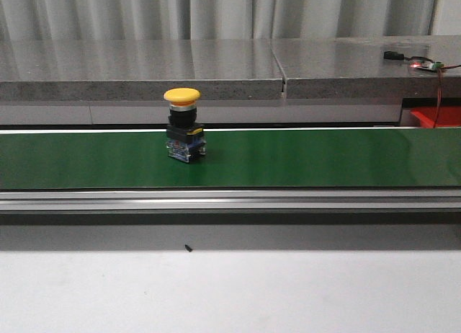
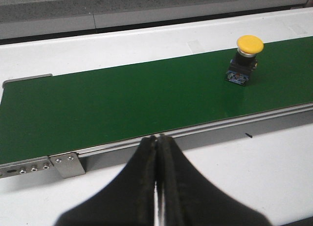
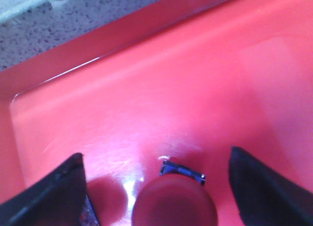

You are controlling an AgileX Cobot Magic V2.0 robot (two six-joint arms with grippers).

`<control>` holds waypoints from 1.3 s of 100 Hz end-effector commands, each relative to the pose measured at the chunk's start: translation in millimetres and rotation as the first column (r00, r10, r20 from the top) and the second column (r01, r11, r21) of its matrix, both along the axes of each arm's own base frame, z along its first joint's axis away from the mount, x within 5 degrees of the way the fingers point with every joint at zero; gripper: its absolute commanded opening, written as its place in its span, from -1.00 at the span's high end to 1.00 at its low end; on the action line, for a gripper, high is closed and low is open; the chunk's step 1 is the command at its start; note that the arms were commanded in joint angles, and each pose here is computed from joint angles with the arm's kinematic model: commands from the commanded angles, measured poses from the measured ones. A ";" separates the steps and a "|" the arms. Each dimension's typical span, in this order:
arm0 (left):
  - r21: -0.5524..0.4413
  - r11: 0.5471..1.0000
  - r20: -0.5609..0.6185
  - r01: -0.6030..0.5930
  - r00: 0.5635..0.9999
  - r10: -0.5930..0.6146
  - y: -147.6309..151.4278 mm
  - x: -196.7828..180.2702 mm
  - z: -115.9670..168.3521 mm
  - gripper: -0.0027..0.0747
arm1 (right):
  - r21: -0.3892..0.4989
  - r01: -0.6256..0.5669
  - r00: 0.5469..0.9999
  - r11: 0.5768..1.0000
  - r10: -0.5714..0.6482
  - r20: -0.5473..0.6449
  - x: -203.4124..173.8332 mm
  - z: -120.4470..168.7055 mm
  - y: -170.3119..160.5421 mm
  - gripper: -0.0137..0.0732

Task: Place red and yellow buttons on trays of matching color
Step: 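Lower the right gripper onto the yellow button and grasp it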

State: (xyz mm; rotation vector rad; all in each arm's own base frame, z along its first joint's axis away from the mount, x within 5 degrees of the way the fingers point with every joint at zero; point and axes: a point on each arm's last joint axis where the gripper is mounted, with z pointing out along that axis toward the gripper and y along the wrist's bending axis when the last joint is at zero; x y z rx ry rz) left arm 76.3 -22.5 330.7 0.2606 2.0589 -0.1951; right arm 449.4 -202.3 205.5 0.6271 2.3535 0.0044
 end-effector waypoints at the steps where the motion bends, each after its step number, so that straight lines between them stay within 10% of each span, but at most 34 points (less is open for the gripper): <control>1: -0.032 0.999 0.081 -0.005 0.997 0.008 -0.8 2.4 13.3 0.98 | -0.061 0.011 0.993 0.998 -0.004 0.120 -2.4 45.6 -3.0 -0.78; 70: -0.032 0.999 0.081 -0.005 0.997 0.008 -0.8 2.4 13.3 0.98 | -0.252 0.020 0.959 0.968 0.052 0.278 -100.2 118.7 47.2 -0.78; 130: -0.032 0.999 0.081 -0.005 0.997 0.008 -0.8 2.4 13.3 0.98 | -0.266 -0.303 0.899 0.915 0.368 0.239 -195.2 149.2 170.6 -0.78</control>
